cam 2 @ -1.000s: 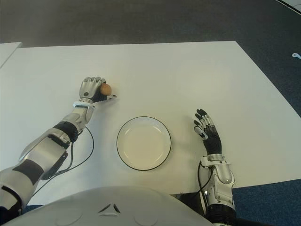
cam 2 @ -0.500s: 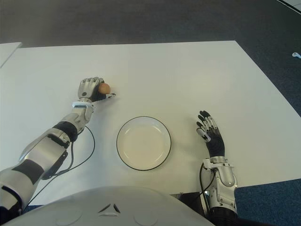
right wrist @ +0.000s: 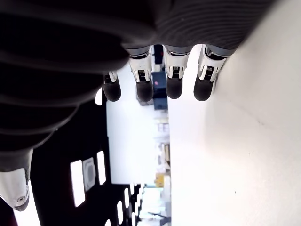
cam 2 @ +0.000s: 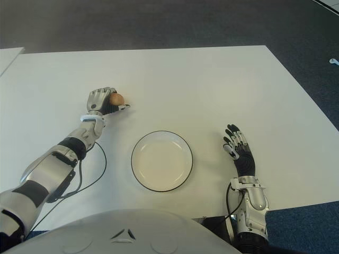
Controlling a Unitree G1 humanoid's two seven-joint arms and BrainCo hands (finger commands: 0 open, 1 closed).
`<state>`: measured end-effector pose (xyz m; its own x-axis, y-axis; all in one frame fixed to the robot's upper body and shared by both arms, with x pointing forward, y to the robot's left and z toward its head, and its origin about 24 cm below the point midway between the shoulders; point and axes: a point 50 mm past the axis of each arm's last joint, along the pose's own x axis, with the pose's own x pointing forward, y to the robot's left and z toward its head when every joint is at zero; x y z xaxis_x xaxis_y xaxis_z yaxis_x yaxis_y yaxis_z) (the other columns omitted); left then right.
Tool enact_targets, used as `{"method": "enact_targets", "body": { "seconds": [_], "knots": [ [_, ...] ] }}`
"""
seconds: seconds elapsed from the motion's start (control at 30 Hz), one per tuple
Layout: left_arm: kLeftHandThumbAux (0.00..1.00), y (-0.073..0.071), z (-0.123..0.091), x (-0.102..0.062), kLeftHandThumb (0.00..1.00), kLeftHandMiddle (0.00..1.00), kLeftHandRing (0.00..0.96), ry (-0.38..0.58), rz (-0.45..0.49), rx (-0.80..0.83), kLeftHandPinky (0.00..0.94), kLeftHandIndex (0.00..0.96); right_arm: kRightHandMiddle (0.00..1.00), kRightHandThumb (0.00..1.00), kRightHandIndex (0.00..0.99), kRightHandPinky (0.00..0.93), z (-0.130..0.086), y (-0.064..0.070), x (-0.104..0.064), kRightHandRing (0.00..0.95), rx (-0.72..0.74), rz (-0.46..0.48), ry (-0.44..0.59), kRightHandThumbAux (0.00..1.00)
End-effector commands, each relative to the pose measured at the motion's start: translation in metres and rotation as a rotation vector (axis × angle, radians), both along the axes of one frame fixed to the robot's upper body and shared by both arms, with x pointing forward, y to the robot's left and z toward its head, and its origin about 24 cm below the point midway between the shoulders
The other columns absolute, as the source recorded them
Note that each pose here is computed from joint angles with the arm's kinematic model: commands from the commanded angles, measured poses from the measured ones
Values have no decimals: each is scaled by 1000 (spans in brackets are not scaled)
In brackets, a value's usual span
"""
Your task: Put the apples into the plate.
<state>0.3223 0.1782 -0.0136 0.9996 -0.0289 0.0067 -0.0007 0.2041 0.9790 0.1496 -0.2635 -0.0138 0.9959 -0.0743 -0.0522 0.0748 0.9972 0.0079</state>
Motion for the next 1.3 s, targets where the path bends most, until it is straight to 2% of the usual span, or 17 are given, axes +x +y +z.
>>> {"method": "enact_targets", "body": {
  "seconds": [0.03, 0.3, 0.5, 0.63, 1.1, 1.3],
  "knots": [
    [698, 0, -40, -31, 749, 841, 842, 221, -1, -6, 814, 443, 93, 68, 70, 0, -24, 2, -15, 37, 60, -38, 131, 533],
    [698, -1, -40, -32, 749, 839, 838, 219, -9, -16, 803, 443, 91, 64, 67, 0, -24, 1, -15, 31, 53, -40, 130, 527],
    [698, -2, -36, -31, 749, 833, 830, 173, -33, -24, 781, 443, 92, 63, 65, 0, -25, 0, -15, 30, 55, -44, 134, 524],
    [698, -7, -24, -22, 749, 840, 834, 127, -58, -36, 782, 443, 94, 62, 66, 0, -26, 0, -15, 31, 54, -43, 135, 523],
    [698, -11, 6, -11, 749, 852, 837, -35, -152, -8, 762, 442, 111, 70, 73, 11, -28, 3, -14, 55, 70, -24, 135, 531],
    [698, -7, 27, -2, 749, 854, 840, -79, -166, 10, 765, 442, 116, 71, 80, 21, -29, 5, -14, 63, 84, -24, 134, 534]
  ]
}}
